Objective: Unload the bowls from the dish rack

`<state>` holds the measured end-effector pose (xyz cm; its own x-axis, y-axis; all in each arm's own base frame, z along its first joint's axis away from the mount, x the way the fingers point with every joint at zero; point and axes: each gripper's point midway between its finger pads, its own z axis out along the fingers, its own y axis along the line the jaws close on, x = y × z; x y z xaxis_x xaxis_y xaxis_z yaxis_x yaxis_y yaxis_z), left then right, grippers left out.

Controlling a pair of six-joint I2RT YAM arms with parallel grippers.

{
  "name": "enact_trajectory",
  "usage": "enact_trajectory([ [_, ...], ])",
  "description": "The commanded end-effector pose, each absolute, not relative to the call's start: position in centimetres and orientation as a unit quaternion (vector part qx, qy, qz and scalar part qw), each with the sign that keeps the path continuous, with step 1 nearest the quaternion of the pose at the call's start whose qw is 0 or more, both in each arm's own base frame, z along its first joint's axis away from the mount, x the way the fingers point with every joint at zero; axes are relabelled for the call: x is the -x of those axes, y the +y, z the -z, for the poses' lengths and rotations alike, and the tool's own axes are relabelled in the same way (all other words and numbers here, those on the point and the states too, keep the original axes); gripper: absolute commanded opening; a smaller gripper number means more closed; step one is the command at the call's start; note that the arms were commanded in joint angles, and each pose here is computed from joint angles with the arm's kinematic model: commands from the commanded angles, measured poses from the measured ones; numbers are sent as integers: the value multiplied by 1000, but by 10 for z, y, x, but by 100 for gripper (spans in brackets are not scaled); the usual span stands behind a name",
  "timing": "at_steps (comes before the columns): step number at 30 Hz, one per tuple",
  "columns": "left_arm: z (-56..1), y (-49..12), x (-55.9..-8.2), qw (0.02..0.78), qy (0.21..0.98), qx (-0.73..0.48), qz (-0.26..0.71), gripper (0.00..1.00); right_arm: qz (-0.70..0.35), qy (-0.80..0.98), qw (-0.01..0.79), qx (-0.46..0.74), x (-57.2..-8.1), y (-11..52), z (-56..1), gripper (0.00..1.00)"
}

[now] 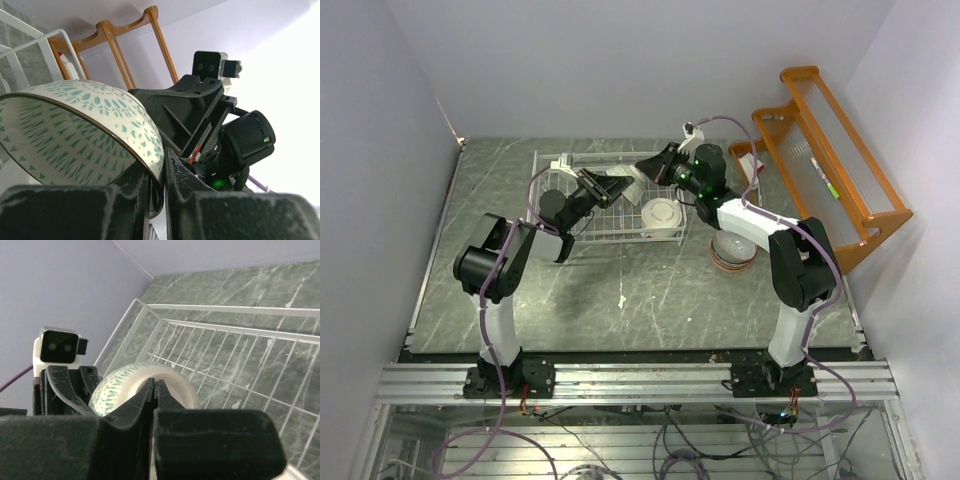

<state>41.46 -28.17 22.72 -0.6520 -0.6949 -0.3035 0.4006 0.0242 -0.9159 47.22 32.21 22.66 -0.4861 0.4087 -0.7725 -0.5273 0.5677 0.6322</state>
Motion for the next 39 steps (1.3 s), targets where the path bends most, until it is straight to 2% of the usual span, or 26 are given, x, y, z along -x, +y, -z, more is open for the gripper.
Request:
enact_trajectory([
  [1, -312, -278, -371, 450, 471, 7, 759, 7, -462, 709, 531, 31, -473, 302, -249, 2],
  [6, -311, -289, -373, 446, 481, -1, 755, 7, -448, 705, 550, 17, -470, 276, -258, 15],
  [9, -309, -304, -377, 443, 503, -9, 742, 7, -440, 706, 555, 14, -468, 263, -259, 26],
  [19, -311, -316, -385, 473, 563, -27, 677, 7, -387, 714, 583, -13, -446, 216, -257, 28],
  [23, -300, -319, -392, 499, 647, -43, 575, 7, -357, 719, 596, -20, -430, 198, -256, 28],
  [27, -300, -297, -388, 539, 698, -71, 467, 7, -329, 728, 600, -37, -410, 180, -243, 28],
  [35, -311, -199, -366, 581, 779, -36, 233, 7, -330, 744, 578, -59, -365, 165, -201, 28],
  [39, -325, -135, -349, 595, 790, 48, 139, 7, -326, 750, 573, -57, -361, 164, -203, 28],
])
